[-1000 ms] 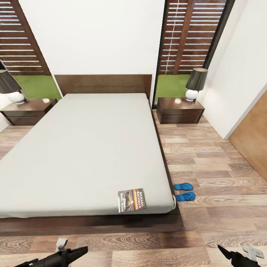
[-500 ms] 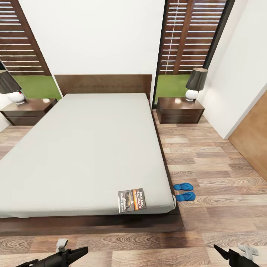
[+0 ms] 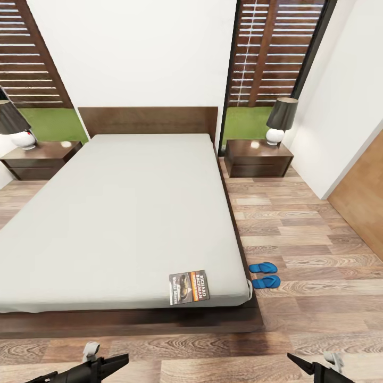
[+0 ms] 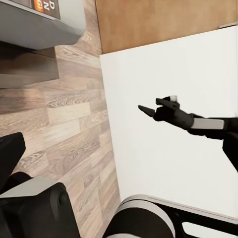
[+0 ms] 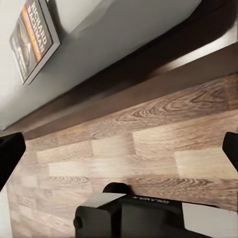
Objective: In the bedroom, move the book from the bed onto either nightstand, and place the two sandals side by side next to the bed.
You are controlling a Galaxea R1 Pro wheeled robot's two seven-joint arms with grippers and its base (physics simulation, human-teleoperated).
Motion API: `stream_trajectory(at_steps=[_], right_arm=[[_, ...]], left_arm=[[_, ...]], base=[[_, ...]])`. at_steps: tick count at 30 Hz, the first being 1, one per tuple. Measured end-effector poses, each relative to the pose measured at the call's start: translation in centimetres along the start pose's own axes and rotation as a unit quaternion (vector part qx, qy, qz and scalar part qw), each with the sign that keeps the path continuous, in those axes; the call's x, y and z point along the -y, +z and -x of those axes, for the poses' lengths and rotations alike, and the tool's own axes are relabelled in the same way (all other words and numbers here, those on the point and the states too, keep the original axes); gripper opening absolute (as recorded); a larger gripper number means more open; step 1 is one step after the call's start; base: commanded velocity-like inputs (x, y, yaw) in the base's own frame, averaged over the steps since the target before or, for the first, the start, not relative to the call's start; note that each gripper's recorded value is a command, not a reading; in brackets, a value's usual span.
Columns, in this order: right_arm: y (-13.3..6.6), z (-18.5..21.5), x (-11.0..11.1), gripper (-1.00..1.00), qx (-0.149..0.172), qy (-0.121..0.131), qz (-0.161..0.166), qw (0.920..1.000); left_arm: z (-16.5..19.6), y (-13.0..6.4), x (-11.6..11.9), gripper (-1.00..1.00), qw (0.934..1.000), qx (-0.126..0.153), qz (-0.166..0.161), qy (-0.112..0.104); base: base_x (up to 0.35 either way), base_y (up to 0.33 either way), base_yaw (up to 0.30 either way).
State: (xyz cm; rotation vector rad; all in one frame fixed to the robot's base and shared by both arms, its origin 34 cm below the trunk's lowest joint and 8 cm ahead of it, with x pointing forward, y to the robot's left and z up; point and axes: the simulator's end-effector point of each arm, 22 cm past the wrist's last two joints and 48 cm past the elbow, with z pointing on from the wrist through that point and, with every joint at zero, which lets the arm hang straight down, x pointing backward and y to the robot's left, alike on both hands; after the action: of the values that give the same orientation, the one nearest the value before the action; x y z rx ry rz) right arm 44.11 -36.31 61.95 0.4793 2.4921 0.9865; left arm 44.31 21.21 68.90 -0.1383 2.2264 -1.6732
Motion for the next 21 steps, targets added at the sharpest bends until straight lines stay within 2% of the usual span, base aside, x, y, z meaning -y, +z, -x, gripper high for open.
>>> stream_trajectory(at_steps=[2,4,5,9,10,13,16,21], right_arm=[[1.8,-0.7,-1.7,1.00,-0.006,0.012,0.019,0.9997],[4.8,-1.1,-4.9,1.00,-0.014,0.026,0.054,0.9981],[5.6,-1.2,-5.9,1.00,-0.016,0.030,0.064,0.9974],[10.5,-2.6,-12.7,1.00,-0.035,0.061,0.129,0.9891],[12.0,-3.2,-15.1,1.00,-0.041,0.072,0.150,0.9852],[13.8,-3.5,-18.4,1.00,-0.042,0.075,0.176,0.9806],[14.6,-3.1,-19.4,1.00,-0.039,0.070,0.179,0.9806],[15.4,-2.9,-19.4,1.00,-0.038,0.065,0.163,0.9838]], left_arm=[[0.0,0.1,0.0,1.00,1.0000,0.000,-0.001,0.000],[0.0,0.1,0.1,1.00,1.0000,0.000,-0.001,0.000],[0.0,0.1,0.1,1.00,1.0000,0.001,-0.001,0.000],[0.0,0.1,0.1,1.00,1.0000,0.001,-0.002,0.000],[0.0,0.1,0.1,1.00,1.0000,0.001,-0.002,0.000],[0.0,0.1,0.1,1.00,1.0000,0.001,-0.002,0.000],[0.0,0.1,0.1,1.00,1.0000,0.001,-0.002,0.000],[0.0,0.1,0.1,1.00,1.0000,0.001,-0.001,0.000]], base=[[0.000,0.000,0.000],[0.000,0.000,0.000],[0.000,0.000,0.000],[0.000,0.000,0.000],[0.000,0.000,0.000],[0.000,0.000,0.000],[0.000,0.000,0.000],[0.000,0.000,0.000]])
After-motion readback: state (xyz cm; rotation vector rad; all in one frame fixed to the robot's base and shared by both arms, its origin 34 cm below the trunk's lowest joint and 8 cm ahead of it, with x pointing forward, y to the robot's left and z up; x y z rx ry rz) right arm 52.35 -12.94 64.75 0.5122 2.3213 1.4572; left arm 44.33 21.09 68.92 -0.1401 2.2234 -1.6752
